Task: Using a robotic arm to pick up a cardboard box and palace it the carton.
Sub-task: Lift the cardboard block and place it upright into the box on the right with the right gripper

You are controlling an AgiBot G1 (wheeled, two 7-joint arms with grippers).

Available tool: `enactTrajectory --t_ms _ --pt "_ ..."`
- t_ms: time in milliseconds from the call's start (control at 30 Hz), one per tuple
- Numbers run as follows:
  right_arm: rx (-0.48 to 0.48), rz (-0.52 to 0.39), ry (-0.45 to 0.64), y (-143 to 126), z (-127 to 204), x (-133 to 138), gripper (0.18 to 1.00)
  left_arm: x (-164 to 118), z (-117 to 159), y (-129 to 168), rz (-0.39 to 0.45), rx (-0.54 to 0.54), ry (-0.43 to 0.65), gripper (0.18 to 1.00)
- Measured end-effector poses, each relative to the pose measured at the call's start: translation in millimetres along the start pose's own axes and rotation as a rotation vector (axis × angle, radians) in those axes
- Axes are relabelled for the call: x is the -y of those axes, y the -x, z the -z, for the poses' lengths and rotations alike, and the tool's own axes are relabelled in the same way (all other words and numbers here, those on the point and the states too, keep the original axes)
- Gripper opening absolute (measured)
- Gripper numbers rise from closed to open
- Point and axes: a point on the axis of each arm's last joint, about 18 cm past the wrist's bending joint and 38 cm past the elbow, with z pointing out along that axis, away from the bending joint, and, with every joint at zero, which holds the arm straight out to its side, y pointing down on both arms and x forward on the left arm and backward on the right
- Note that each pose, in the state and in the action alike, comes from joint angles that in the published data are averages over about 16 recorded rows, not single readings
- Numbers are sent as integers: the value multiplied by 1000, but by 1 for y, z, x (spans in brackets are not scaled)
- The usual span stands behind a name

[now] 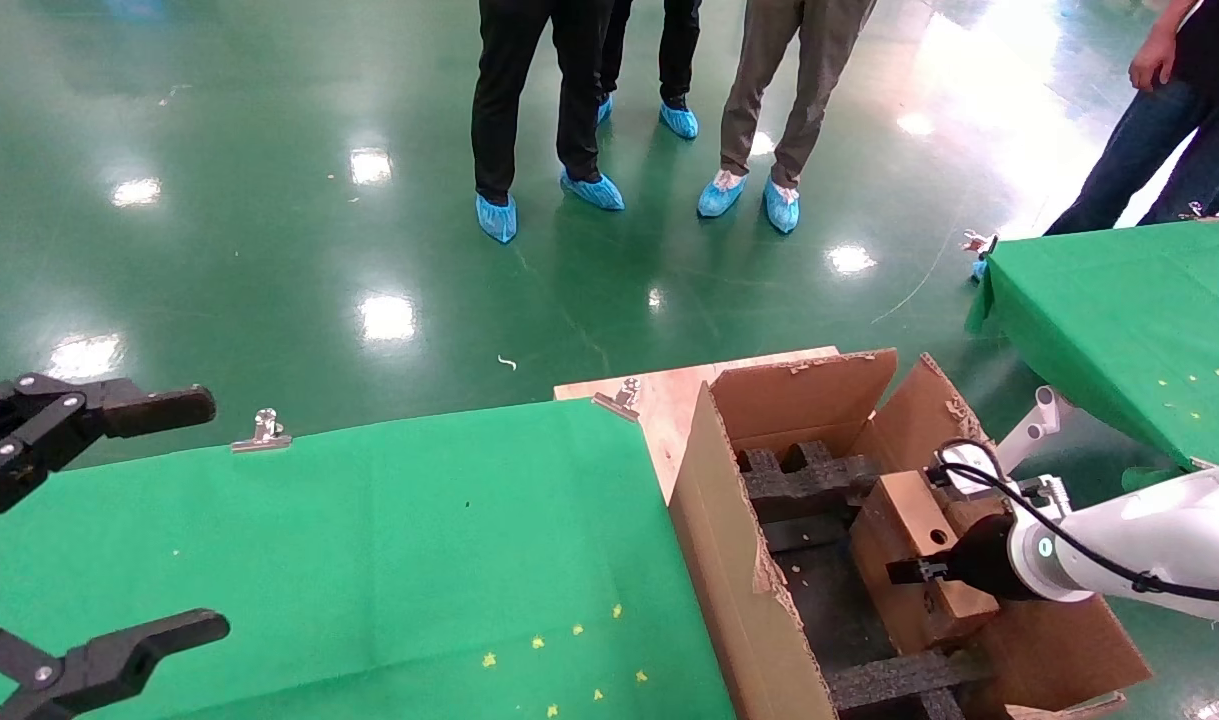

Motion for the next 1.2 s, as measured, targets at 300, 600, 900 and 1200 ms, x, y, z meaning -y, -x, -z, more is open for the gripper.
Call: enactTrajectory --t_ms 300,600,900,1200 --pt "7 4 19 1 -7 -3 313 0 0 0 0 0 0 1001" --pt "7 1 21 1 -7 -3 347 0 0 0 0 0 -1 1001" --pt "2 2 10 -1 -3 2 450 0 0 0 0 0 -1 1001" --pt "-1 4 -18 -4 5 14 633 0 0 0 0 0 -1 1001"
